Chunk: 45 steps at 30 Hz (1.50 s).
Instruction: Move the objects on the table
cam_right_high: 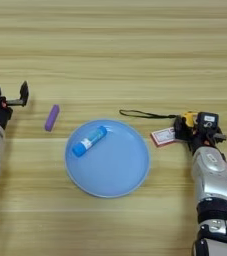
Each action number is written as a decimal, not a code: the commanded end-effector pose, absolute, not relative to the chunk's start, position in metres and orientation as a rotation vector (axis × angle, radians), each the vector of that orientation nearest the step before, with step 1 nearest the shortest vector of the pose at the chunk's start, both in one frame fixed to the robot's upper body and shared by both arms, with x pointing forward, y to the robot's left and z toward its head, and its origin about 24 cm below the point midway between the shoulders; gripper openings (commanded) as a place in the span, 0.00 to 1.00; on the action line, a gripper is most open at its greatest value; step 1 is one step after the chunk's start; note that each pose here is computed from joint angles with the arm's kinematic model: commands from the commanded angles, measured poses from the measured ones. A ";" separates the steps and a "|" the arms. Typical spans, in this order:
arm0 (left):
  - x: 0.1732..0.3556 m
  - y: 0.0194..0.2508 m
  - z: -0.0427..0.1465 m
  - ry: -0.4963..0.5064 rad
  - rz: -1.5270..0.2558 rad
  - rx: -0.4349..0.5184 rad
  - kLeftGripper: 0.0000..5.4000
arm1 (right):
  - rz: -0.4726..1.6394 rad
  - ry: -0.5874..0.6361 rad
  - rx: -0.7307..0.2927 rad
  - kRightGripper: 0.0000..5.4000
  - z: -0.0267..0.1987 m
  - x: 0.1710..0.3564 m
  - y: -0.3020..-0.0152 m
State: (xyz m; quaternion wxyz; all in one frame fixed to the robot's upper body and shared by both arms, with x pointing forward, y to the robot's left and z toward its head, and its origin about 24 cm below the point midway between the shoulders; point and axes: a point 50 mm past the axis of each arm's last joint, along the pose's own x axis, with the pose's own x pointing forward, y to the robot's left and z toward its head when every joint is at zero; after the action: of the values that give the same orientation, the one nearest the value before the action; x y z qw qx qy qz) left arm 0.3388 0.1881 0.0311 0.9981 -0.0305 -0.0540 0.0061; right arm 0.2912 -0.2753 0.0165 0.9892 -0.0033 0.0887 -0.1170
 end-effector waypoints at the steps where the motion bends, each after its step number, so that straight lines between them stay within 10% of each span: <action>1: 0.342 0.190 0.038 -0.131 0.014 -0.049 1.00 | -0.229 0.181 0.007 0.84 0.017 0.293 -0.274; 29: 0.343 0.190 0.037 -0.126 0.016 -0.041 1.00 | 0.019 -0.090 -0.045 0.84 0.079 0.277 -0.225; 45: 0.343 0.190 0.037 -0.122 0.021 -0.038 1.00 | 0.486 0.091 0.145 0.84 0.071 0.246 -0.163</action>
State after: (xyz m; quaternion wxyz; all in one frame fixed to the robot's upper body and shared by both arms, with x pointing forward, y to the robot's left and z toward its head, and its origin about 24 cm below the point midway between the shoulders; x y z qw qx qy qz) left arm 0.3383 0.1901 0.0299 0.9983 -0.0261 -0.0511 0.0133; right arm 0.2508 -0.1719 0.0710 0.9790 0.0402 0.0331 0.1971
